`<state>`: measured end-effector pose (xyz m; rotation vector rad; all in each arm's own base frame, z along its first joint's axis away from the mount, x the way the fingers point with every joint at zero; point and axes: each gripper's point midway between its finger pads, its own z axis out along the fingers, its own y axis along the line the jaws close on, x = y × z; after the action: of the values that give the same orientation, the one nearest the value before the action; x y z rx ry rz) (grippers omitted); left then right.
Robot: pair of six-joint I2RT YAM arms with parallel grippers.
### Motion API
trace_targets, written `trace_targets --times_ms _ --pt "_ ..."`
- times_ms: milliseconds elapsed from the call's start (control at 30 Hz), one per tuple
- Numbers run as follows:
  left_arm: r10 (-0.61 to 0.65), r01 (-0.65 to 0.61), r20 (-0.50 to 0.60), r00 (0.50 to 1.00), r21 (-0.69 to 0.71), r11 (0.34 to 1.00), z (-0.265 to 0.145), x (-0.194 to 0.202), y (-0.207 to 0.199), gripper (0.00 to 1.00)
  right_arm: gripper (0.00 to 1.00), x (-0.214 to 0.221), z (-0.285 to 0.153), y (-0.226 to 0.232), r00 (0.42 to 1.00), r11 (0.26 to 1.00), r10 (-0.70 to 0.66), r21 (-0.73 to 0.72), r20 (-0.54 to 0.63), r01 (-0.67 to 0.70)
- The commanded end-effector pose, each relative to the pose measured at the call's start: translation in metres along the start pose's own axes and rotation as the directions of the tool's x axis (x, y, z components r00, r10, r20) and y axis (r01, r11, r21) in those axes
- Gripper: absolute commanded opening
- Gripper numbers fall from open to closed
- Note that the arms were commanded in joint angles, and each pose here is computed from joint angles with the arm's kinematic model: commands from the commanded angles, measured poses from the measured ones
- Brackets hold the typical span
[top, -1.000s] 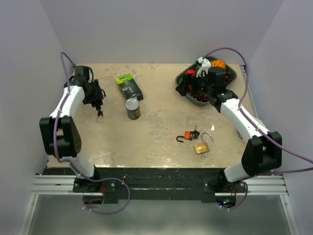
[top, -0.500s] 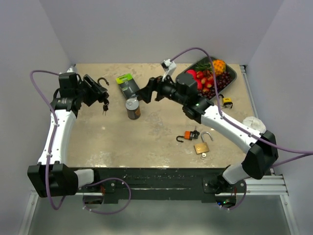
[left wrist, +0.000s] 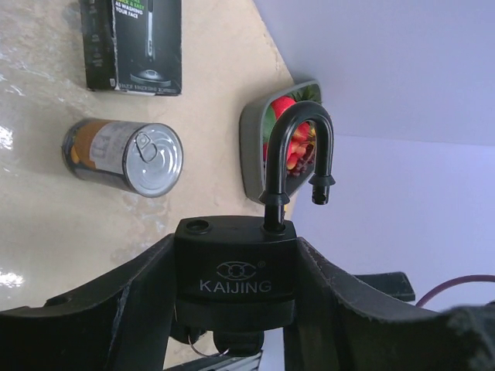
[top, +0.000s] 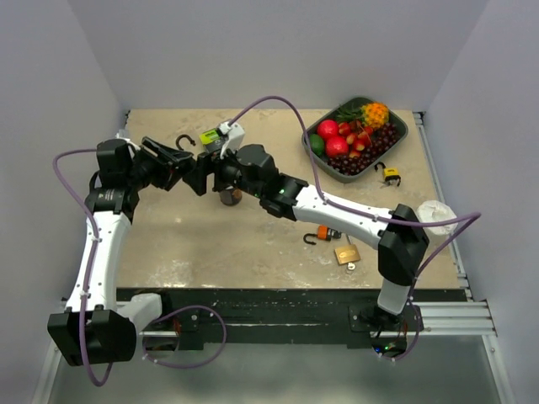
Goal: Lock with the key
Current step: Pick up the lock from the center of the board.
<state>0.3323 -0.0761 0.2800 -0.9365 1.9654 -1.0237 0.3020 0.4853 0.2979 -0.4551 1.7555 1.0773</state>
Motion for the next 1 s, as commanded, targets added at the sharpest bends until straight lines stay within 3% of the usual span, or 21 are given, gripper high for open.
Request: trace_targets --times_ms 0,433,667,967 --pt "-0.033 0.034 -0.004 0.999 0.160 0.987 -0.013 -0.003 -0.040 0.00 0.84 -0.044 0.001 0.018 0.991 0.998 -0.022 0.056 0.135 0.015" --pt "-0.065 0.069 -0.030 0.997 0.201 0.977 -0.018 -0.003 -0.055 0.00 0.63 -0.038 0.021 0.010 0.977 0.979 -0.101 0.193 0.187 0.064" --pt "-0.070 0.076 -0.035 0.997 0.209 0.975 -0.019 -0.002 -0.056 0.00 0.57 -0.039 0.025 0.011 0.970 0.971 -0.126 0.225 0.209 0.078" --pt "-0.084 0.092 -0.047 0.995 0.203 0.975 -0.017 0.001 -0.052 0.00 0.57 -0.033 0.033 0.008 0.967 0.967 -0.133 0.244 0.215 0.079"
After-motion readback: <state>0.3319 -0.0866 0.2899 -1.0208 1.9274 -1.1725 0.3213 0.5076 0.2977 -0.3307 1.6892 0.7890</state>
